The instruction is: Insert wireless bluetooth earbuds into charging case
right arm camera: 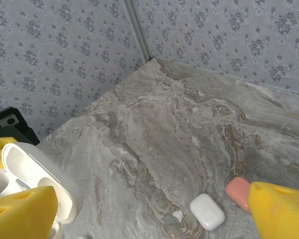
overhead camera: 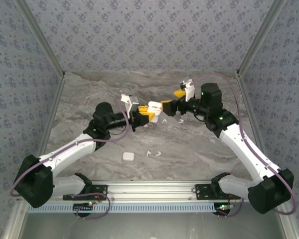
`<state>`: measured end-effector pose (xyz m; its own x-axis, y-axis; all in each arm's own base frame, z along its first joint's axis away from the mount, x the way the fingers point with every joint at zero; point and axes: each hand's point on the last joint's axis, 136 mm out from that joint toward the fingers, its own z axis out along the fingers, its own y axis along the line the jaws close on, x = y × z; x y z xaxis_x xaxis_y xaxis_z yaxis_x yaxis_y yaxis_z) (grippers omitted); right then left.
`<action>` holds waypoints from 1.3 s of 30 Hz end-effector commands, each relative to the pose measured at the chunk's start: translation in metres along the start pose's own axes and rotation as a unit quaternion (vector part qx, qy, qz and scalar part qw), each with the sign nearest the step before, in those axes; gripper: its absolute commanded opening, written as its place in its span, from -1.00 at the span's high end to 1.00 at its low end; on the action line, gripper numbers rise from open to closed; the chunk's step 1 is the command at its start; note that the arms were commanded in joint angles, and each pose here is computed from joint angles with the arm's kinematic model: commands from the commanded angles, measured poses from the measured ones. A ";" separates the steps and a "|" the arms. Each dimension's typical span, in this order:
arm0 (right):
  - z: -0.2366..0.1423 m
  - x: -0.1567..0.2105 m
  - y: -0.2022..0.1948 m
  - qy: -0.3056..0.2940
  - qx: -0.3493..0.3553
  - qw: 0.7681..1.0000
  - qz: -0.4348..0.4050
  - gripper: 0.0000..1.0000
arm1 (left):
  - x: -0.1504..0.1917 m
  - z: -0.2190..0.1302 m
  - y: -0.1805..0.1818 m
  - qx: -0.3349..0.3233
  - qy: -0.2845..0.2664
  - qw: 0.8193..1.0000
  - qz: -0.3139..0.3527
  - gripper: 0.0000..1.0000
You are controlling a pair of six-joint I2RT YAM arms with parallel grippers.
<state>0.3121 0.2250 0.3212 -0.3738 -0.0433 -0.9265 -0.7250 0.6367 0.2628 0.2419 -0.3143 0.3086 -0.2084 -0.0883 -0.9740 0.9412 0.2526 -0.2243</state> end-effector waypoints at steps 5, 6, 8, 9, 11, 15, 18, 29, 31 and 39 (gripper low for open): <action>-0.019 0.012 -0.016 0.033 0.031 0.997 0.059 -0.94 | -0.003 -0.012 0.005 -0.044 -0.014 0.999 0.028 1.00; -0.017 0.021 -0.022 0.051 0.040 0.995 0.071 -0.89 | -0.002 -0.014 0.006 -0.050 -0.013 0.998 0.029 1.00; -0.013 0.042 -0.034 0.086 0.057 0.990 0.092 -0.82 | 0.000 -0.018 0.006 -0.057 -0.011 0.998 0.030 1.00; -0.010 0.054 -0.040 0.105 0.067 0.987 0.102 -0.75 | 0.002 -0.019 0.006 -0.060 -0.010 0.998 0.031 1.00; -0.002 0.074 -0.051 0.140 0.081 0.980 0.117 -0.64 | 0.003 -0.022 0.006 -0.064 -0.008 0.997 0.032 1.00; 0.018 0.114 -0.075 0.203 0.118 0.964 0.125 -0.47 | 0.004 -0.026 0.005 -0.070 -0.009 0.997 0.033 1.00; 0.036 0.137 -0.089 0.237 0.131 0.955 0.122 -0.40 | 0.002 -0.027 0.004 -0.070 -0.009 0.997 0.036 1.00; 0.099 0.204 -0.125 0.312 0.134 0.932 0.128 -0.15 | -0.002 -0.027 0.002 -0.068 -0.009 0.997 0.035 1.00; 0.110 0.200 -0.126 0.311 0.130 0.934 0.122 -0.13 | -0.003 -0.027 0.002 -0.068 -0.009 0.997 0.035 1.00; 0.130 0.220 -0.133 0.335 0.128 0.925 0.124 -0.02 | -0.002 -0.026 0.003 -0.069 -0.008 0.997 0.035 1.00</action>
<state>0.3950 0.2279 0.0519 -0.8536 -0.2640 -0.4490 -0.4256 0.8505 0.3090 0.2422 -0.2883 0.2840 -0.2080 -0.0501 -0.9769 0.8915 0.4012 -0.2104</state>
